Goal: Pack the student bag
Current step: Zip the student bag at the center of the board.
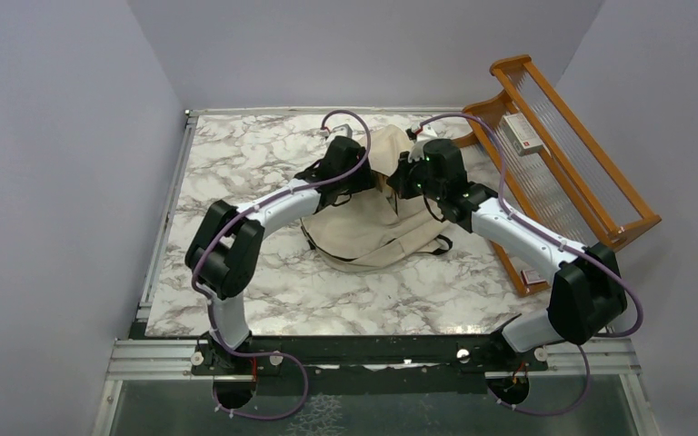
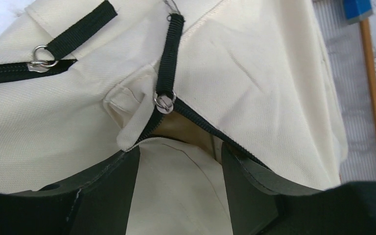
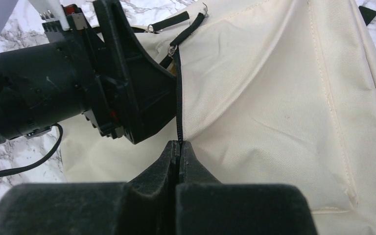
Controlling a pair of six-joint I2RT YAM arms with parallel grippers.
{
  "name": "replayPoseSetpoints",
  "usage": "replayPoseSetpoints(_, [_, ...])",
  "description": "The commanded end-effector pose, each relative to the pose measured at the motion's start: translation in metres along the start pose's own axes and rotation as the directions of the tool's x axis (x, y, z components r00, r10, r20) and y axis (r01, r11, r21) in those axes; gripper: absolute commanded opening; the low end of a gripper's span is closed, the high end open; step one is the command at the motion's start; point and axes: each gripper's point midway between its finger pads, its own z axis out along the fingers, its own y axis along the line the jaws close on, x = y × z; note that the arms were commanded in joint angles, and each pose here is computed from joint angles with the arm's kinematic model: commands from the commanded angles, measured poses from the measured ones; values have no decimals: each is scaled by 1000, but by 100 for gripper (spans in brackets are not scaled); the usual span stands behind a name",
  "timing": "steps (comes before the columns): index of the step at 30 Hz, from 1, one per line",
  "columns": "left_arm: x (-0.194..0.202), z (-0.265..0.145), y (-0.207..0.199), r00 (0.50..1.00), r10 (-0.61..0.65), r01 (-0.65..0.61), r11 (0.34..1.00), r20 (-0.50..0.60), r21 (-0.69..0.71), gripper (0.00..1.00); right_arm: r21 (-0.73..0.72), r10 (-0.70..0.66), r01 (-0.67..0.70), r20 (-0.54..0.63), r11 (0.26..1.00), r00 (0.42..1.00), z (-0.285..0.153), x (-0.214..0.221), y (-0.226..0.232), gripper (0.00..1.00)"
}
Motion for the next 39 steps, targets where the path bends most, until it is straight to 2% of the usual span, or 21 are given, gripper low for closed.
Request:
replayPoseSetpoints(1, [-12, 11, 19, 999, 3, 2, 992, 43, -123, 64, -26, -3, 3, 5, 1000, 1000, 3, 2, 7, 0])
replayPoseSetpoints(10, [-6, 12, 52, 994, 114, -108, 957, 4, -271, 61, -23, -10, 10, 1, 1000, 1000, 5, 4, 5, 1])
replayPoseSetpoints(20, [-5, 3, 63, 983, 185, -181, 936, -17, -301, 35, -26, -10, 10, -4, 1000, 1000, 7, 6, 6, 0])
replayPoseSetpoints(24, [-8, -2, 50, 976, 215, -213, 949, -15, -234, 21, -26, -8, 8, -9, 1000, 1000, 7, 9, 5, 1])
replayPoseSetpoints(27, [-15, -9, 28, 971, 240, -236, 964, 19, -122, 6, -30, -10, 10, -24, 1000, 1000, 7, 13, 5, 1])
replayPoseSetpoints(29, [-17, -16, 16, 966, 258, -257, 965, 31, -49, 0, -56, -34, 31, -55, 998, 998, 7, 21, 8, 1])
replayPoseSetpoints(34, [-30, -33, -14, 952, 295, -302, 949, 86, 92, 0, -254, -139, 88, -191, 963, 972, 0, 54, 32, 4])
replayPoseSetpoints(39, [-38, -45, -28, 951, 287, -304, 933, 111, 193, 0, -252, -146, 68, -305, 965, 941, -4, 83, 27, 12])
